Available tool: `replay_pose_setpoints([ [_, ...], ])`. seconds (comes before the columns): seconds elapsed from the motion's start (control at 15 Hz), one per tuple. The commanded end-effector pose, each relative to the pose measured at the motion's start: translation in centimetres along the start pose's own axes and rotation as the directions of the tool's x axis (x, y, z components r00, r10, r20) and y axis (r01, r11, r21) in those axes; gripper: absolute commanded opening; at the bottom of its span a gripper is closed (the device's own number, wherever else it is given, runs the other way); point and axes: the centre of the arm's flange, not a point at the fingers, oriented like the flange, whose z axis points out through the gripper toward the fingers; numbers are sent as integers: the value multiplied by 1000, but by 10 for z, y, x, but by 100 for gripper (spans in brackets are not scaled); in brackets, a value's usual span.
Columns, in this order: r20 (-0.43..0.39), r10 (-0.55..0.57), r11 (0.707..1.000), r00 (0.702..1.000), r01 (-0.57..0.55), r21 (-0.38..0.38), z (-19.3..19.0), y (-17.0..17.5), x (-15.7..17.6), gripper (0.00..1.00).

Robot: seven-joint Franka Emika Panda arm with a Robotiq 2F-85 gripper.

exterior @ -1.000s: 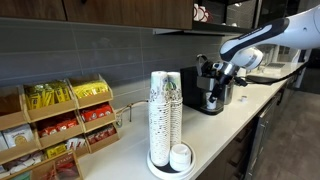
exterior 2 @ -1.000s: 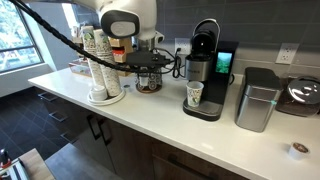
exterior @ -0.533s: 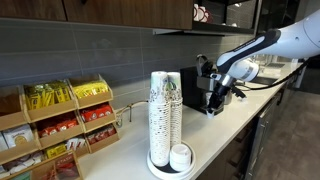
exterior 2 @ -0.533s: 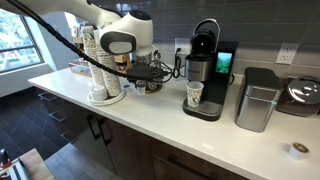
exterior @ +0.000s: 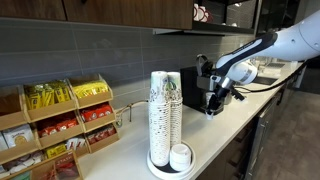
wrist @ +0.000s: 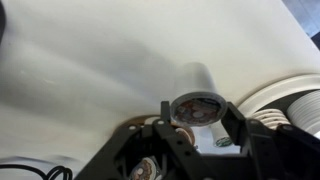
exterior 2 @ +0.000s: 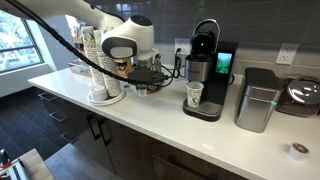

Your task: Remove the white object from the coffee machine

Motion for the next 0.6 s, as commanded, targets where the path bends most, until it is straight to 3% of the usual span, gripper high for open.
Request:
replay_pose_setpoints([
  [0.0, -77, 92, 994, 993, -97, -51, 41, 11, -23, 29],
  [0.47, -161, 291, 930, 943, -318, -186, 91, 26, -51, 29],
  [0.53, -169, 308, 920, 936, -338, -197, 94, 26, -52, 41],
])
